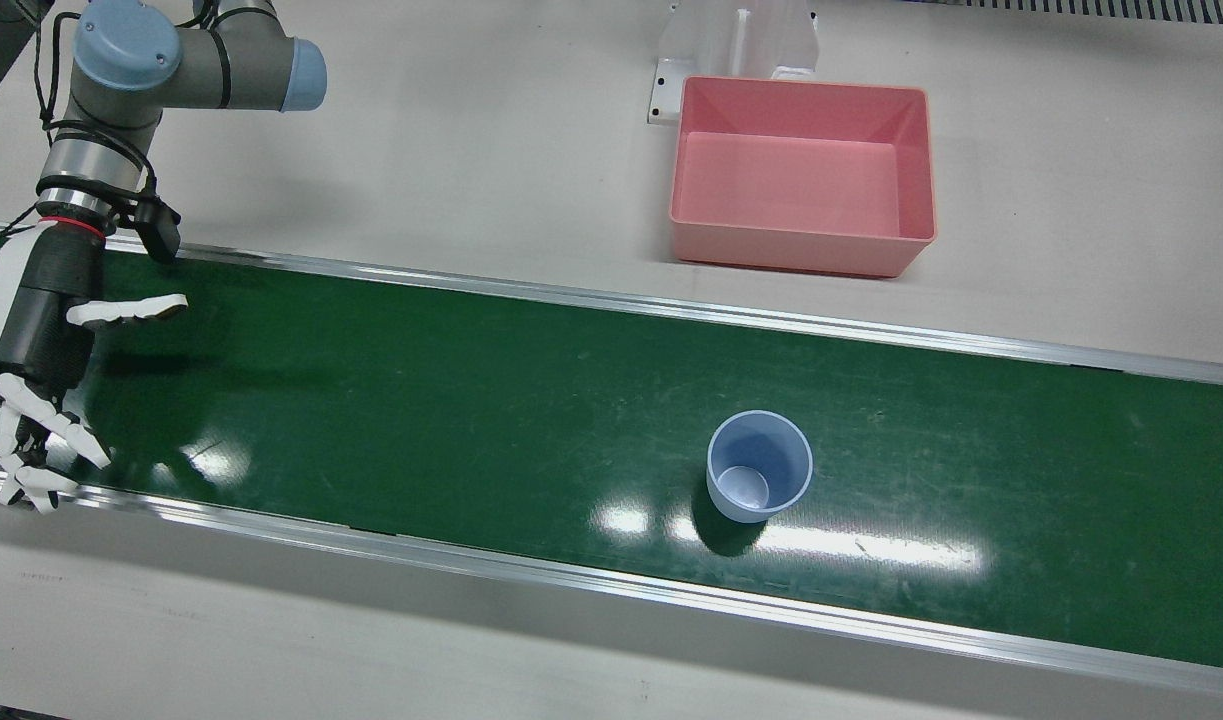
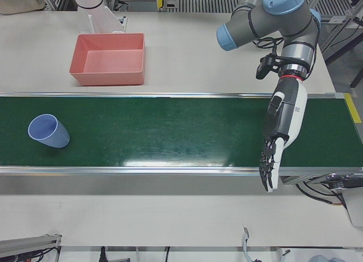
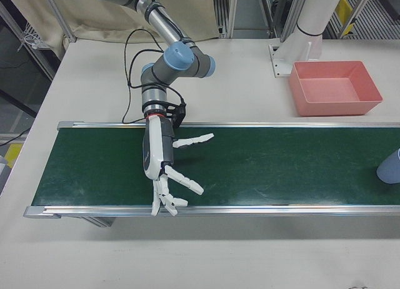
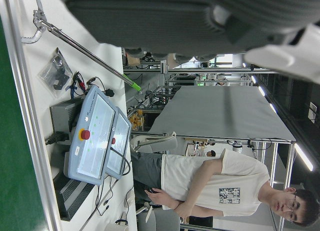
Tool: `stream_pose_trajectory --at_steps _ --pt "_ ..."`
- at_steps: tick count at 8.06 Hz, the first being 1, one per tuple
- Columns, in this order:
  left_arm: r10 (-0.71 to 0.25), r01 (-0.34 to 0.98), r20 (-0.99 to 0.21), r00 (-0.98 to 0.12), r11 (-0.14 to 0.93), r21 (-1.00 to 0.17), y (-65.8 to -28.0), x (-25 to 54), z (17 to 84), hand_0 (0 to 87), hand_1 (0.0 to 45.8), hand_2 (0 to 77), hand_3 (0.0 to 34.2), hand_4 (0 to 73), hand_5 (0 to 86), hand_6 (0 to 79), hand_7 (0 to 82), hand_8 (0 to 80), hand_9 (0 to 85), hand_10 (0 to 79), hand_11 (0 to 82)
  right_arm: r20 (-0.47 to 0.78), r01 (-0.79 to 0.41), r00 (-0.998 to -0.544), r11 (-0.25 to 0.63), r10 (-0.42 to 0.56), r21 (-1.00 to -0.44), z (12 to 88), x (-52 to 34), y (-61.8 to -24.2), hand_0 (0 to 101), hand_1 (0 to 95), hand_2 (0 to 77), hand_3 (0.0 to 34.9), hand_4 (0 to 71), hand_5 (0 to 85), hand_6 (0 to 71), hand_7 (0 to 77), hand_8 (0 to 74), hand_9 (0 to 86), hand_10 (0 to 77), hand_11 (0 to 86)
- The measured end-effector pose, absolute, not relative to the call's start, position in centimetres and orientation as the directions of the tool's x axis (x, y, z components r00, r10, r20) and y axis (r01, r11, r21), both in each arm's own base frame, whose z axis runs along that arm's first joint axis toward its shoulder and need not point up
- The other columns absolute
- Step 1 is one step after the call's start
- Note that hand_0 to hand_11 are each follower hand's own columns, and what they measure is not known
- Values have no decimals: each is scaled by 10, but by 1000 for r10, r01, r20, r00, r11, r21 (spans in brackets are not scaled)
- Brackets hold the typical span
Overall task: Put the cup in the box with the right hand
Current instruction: 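Hold the right hand in place as the light blue cup approaches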
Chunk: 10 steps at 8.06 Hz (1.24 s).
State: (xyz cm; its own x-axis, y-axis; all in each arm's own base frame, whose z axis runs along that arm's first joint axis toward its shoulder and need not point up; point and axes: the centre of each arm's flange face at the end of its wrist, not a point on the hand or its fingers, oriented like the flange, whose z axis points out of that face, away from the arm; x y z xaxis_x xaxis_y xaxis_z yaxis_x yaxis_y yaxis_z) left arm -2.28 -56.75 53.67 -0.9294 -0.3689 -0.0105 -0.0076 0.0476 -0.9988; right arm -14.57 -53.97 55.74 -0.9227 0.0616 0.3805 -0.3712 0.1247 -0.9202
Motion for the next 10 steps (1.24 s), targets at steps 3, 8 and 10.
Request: stream_pose_trajectory --at_steps 3,8,10 --pt "-369 -7 -10 -930 47 -999 -567 -23 537 0 5 5 0 0 0 0 0 0 0 0 0 399 -386 -914 138 74 -912 555 -138 -543 466 44 11 73 256 33 76 398 93 185 5 11" --pt "-369 -7 -10 -930 46 -999 -568 -23 537 0 5 5 0 0 0 0 0 0 0 0 0 408 -395 -910 146 72 -907 552 -138 -545 466 44 11 82 267 33 76 409 82 191 0 11" --pt "-369 -7 -10 -930 46 -999 -568 -23 537 0 5 5 0 0 0 0 0 0 0 0 0 416 -402 -906 150 77 -903 551 -141 -544 466 44 11 81 278 33 71 409 87 185 5 11"
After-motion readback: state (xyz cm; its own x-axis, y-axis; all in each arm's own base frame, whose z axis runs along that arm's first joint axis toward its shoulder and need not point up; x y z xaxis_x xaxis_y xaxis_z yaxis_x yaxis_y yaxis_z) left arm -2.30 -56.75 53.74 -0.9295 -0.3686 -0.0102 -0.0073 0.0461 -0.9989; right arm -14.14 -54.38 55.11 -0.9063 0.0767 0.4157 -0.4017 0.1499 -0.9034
